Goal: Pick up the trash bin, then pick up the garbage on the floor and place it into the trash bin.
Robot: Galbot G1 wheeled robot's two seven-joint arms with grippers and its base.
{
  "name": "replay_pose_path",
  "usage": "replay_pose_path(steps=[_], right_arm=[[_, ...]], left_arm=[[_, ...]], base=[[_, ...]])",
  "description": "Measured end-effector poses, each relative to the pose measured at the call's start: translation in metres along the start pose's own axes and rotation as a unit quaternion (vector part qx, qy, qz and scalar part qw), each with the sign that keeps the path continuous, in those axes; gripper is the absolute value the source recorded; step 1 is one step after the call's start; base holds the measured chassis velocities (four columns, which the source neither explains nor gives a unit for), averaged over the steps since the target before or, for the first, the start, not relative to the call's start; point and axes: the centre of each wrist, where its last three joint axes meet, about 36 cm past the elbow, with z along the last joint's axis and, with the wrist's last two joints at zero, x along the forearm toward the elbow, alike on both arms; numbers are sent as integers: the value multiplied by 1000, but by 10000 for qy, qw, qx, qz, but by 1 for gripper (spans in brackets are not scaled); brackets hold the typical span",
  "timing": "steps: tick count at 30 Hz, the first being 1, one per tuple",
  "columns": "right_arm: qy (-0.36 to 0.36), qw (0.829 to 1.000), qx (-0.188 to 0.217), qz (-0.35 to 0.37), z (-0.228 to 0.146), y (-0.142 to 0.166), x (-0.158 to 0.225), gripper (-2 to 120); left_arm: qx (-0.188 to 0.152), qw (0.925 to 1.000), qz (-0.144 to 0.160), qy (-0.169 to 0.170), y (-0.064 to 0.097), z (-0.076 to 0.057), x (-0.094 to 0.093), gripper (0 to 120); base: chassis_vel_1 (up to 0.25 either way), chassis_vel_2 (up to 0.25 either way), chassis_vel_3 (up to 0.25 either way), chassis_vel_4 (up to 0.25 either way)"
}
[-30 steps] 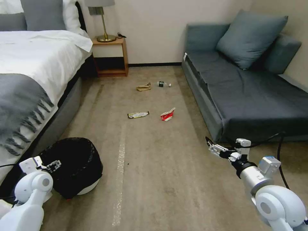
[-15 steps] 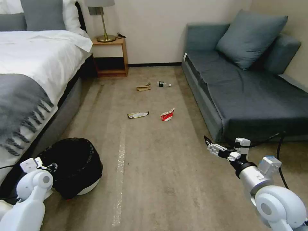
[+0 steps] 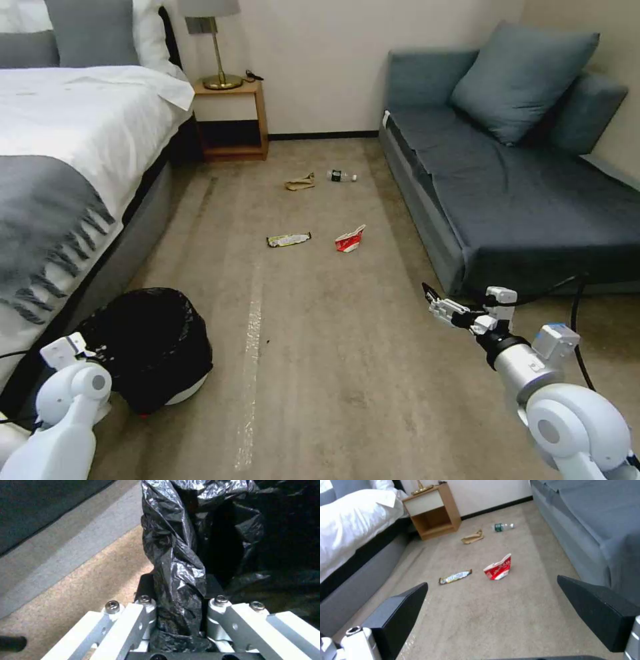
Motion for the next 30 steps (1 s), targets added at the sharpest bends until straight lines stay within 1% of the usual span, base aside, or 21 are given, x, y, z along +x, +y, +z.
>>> replay_pose_path(steps=[3, 5, 8, 9, 11, 13, 14, 16, 17, 21, 22, 25, 27, 28, 30], right_arm=[[13, 10000, -3, 9, 1, -1, -1, 100], [10, 10000, -12, 4, 1, -1, -1, 100], [-5, 10000, -68, -54, -1, 0, 0, 100], [-5, 10000, -68, -54, -1, 0, 0, 100], [-17, 9999, -71, -86, -2, 0, 0, 100], [-37, 9999, -58, -115, -4, 0, 0, 100], [-37, 9999, -58, -115, -4, 0, 0, 100], [-42, 9999, -53, -127, -4, 1, 1, 100], [-42, 9999, -53, -127, -4, 1, 1, 100], [-34, 9999, -35, -114, -4, 0, 4, 100], [-34, 9999, -35, -114, -4, 0, 4, 100], [-45, 9999, -10, -143, -3, -1, 5, 100], [-60, 9998, 2, -172, -3, -1, 6, 100], [-60, 9998, 2, -172, -3, -1, 6, 100], [-51, 9998, 15, -174, -3, -1, 7, 100]], left_arm=[[66, 9998, 81, -156, -3, -4, 6, 10], [59, 9997, 94, -215, -5, -4, 9, 8], [-111, 9979, 8, -645, -8, -6, 19, 8], [-111, 9979, 8, -645, -8, -6, 19, 8], [-169, 9966, 5, -809, -9, -8, 25, 7], [-282, 9940, 14, -1056, -13, -9, 36, 7], [-282, 9940, 14, -1056, -13, -9, 36, 7], [-381, 9910, 4, -1282, -14, -10, 46, 7], [-381, 9910, 4, -1282, -14, -10, 46, 7], [-663, 9827, -1, -1727, -16, -7, 59, 7], [-663, 9827, -1, -1727, -16, -7, 59, 7], [-807, 9778, -7, -1935, -16, -6, 67, 7], [-877, 9751, 4, -2037, -16, -5, 72, 7], [-877, 9751, 4, -2037, -16, -5, 72, 7], [-972, 9717, 0, -2153, -15, -3, 77, 7]], base=[[0, 0, 0, 0], [0, 0, 0, 0], [0, 0, 0, 0], [0, 0, 0, 0], [0, 0, 0, 0], [0, 0, 0, 0], [0, 0, 0, 0], [0, 0, 0, 0], [0, 0, 0, 0], [0, 0, 0, 0], [0, 0, 0, 0], [0, 0, 0, 0], [0, 0, 0, 0], [0, 0, 0, 0], [0, 0, 0, 0]])
